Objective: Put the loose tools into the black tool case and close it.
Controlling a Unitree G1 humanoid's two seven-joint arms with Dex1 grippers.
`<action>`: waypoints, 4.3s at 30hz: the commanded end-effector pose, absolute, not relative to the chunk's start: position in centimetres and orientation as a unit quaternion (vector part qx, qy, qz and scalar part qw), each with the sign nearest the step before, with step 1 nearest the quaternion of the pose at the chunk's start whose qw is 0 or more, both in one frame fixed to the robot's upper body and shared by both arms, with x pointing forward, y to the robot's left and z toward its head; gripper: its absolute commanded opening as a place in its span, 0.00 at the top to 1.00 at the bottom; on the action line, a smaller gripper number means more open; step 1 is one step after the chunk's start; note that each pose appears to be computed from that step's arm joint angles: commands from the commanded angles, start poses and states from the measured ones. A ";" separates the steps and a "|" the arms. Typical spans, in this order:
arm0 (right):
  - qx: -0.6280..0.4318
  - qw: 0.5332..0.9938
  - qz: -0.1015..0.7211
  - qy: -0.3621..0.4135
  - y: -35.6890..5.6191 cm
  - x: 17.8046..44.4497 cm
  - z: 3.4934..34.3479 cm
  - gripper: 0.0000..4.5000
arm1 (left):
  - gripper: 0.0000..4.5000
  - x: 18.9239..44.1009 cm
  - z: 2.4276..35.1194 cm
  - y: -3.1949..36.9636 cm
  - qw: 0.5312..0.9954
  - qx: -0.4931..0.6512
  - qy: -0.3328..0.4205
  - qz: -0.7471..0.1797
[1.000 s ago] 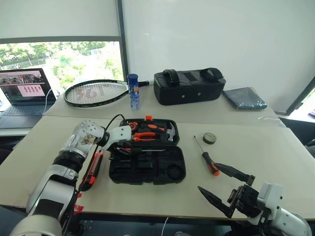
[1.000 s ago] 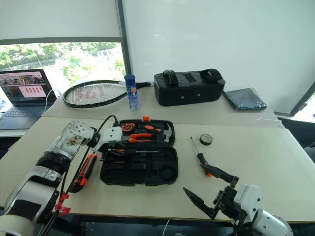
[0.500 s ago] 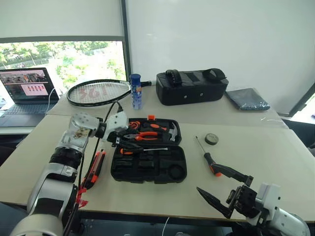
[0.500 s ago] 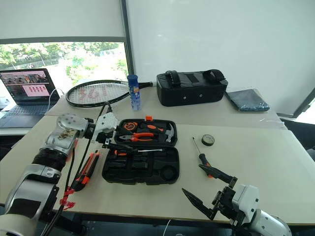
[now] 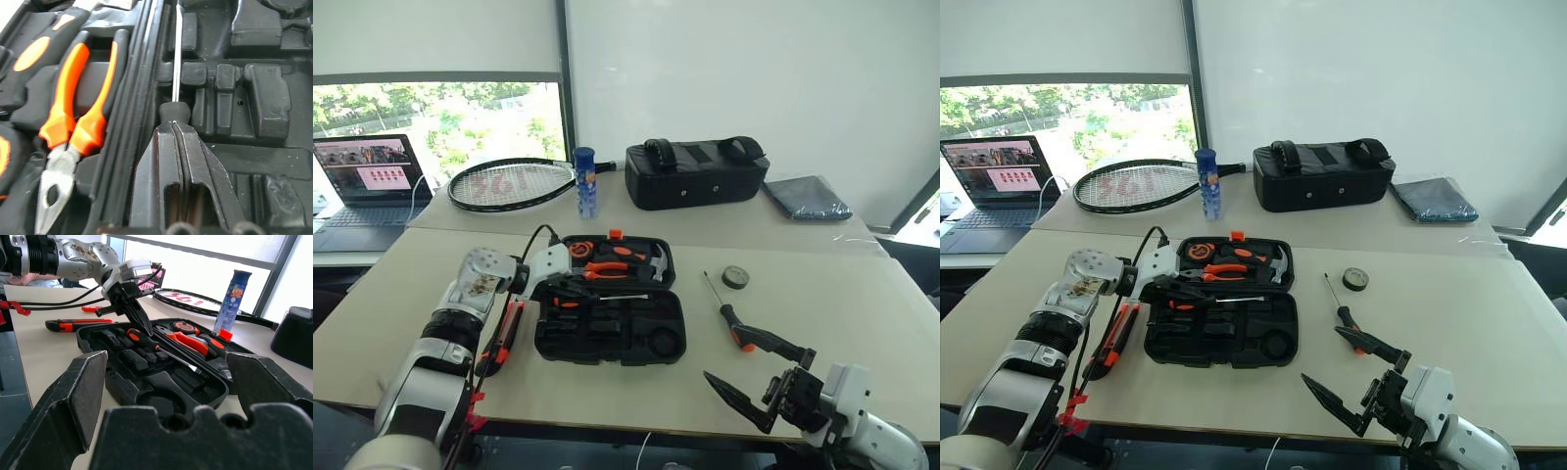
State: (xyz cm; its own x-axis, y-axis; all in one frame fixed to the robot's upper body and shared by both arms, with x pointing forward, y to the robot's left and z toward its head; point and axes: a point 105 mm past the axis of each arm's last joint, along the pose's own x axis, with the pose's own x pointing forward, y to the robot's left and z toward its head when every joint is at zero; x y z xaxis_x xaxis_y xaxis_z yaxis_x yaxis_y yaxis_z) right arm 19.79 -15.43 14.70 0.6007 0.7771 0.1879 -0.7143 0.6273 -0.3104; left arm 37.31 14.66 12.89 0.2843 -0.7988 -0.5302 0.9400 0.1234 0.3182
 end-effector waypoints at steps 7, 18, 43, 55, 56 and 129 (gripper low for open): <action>-0.107 0.884 0.421 -0.170 -15.5 19.5 14.9 0.00 | 0.98 37.7 11.3 14.5 0.749 0.313 0.140 -0.567; -0.105 0.885 0.418 -0.174 -15.2 19.5 15.0 0.00 | 0.98 37.3 8.8 14.9 0.744 0.305 0.204 -0.558; -0.092 0.971 0.221 0.010 -24.3 17.3 11.3 0.00 | 0.01 26.2 14.9 28.2 0.852 0.150 0.036 -0.501; -0.064 0.942 0.224 0.243 -22.3 27.8 12.7 0.00 | 0.01 25.4 15.5 23.5 0.823 0.112 0.009 -0.557; -0.082 0.934 0.215 0.273 -22.4 28.7 12.2 0.00 | 0.01 25.4 15.5 23.3 0.822 0.112 0.007 -0.558; -0.410 0.666 0.584 0.219 -3.1 35.5 14.3 0.57 | 0.00 23.9 13.3 24.4 0.877 0.093 0.010 -0.470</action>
State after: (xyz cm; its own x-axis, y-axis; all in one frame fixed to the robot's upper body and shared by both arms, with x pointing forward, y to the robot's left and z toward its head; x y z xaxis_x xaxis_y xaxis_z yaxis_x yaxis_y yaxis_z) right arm 35.75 -3.52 13.59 0.2406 0.5600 -0.7928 -0.9553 -0.0078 -0.2955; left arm 23.85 24.52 12.41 0.5603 -0.8197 -0.1190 0.8281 0.5511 0.1031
